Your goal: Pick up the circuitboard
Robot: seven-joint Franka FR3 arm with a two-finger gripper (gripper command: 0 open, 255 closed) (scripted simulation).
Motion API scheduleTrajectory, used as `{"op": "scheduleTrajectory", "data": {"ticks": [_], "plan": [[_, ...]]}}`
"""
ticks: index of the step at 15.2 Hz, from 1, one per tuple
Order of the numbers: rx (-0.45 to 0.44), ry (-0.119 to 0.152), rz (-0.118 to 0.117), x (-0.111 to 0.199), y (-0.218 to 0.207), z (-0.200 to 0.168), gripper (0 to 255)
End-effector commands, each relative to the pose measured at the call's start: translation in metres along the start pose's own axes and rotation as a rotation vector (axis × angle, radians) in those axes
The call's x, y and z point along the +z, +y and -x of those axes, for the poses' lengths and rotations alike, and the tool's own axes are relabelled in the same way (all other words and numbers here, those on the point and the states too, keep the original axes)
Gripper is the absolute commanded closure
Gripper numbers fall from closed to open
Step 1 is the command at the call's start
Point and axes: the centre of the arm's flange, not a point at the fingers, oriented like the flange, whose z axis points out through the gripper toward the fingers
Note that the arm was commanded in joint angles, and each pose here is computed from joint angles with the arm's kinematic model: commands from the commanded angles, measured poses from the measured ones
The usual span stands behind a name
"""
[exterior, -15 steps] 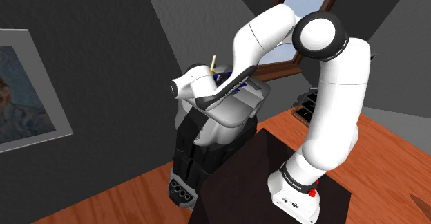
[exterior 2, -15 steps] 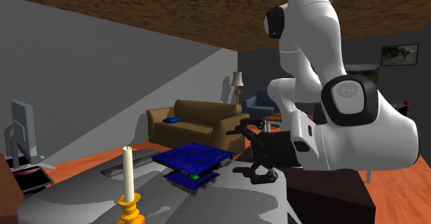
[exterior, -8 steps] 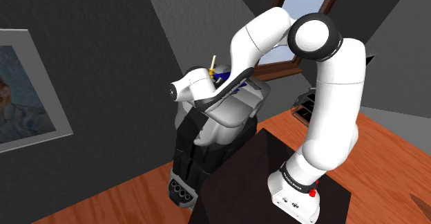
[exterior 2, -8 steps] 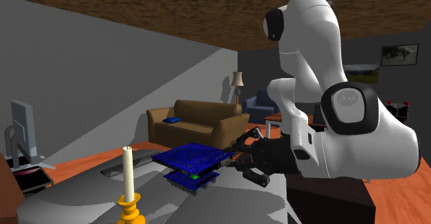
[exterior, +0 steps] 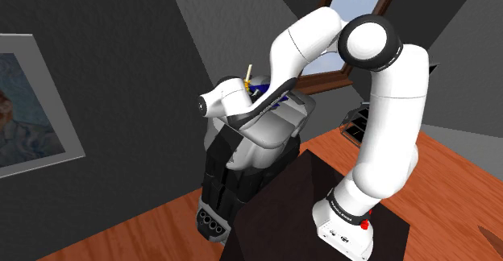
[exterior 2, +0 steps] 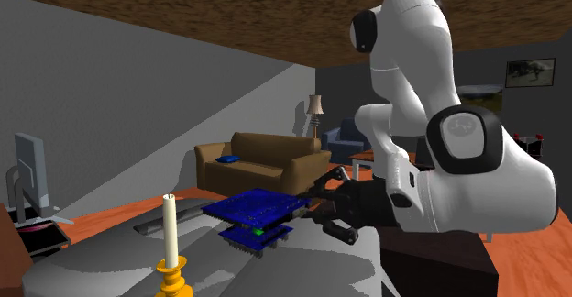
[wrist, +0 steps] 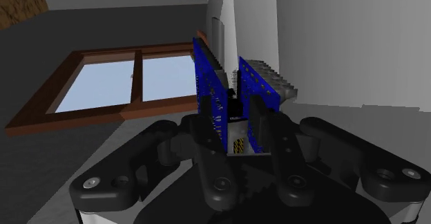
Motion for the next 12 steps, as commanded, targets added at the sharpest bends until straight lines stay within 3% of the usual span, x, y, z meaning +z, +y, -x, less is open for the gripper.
{"op": "scheduleTrajectory", "data": {"ticks": [1,12], "plan": [[0.000,0.000,0.000,-0.002,0.009,0.000,255],[0.000,0.000,0.000,-0.015,0.066,-0.002,255]]}}
